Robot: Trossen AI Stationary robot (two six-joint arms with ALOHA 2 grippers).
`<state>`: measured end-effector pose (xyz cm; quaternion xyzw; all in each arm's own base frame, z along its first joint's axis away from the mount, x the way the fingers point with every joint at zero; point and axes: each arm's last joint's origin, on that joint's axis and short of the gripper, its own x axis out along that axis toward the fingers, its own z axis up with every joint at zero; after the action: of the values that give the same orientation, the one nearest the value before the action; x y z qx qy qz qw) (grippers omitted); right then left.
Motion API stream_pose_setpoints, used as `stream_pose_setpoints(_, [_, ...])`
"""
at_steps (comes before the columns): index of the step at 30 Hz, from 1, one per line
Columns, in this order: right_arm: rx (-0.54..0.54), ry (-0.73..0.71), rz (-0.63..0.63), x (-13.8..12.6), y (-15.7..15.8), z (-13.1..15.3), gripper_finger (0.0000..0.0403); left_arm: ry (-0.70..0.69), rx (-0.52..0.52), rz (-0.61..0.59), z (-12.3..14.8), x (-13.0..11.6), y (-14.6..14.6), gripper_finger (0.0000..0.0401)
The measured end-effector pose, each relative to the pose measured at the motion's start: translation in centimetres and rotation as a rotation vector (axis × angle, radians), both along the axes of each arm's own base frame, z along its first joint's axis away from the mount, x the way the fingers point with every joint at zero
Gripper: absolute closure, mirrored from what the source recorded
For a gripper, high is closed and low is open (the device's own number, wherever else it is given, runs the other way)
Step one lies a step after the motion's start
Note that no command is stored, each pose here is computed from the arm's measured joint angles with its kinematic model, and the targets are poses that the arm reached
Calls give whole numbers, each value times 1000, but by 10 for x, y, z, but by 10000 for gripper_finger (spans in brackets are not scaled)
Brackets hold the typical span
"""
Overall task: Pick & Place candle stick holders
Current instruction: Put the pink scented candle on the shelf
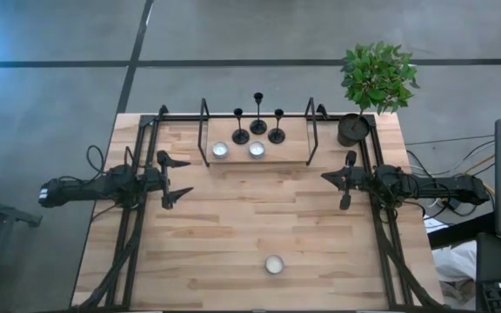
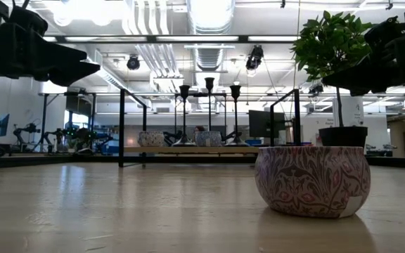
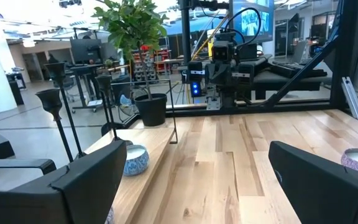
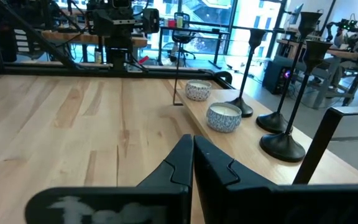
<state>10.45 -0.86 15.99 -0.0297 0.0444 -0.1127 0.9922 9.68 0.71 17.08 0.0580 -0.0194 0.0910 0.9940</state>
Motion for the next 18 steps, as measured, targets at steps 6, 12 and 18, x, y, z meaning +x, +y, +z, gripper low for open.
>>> stream_pose_setpoints(6, [0,0,0,0,0,0,394,-2,0,0,0,0,0,2])
stream_pose_setpoints(12, [-133,31,-2,0,0,0,394,-5,0,0,1,0,0,2])
stream_pose_setpoints(18, [-86,14,33,0,1,0,394,-6,0,0,1,0,0,2])
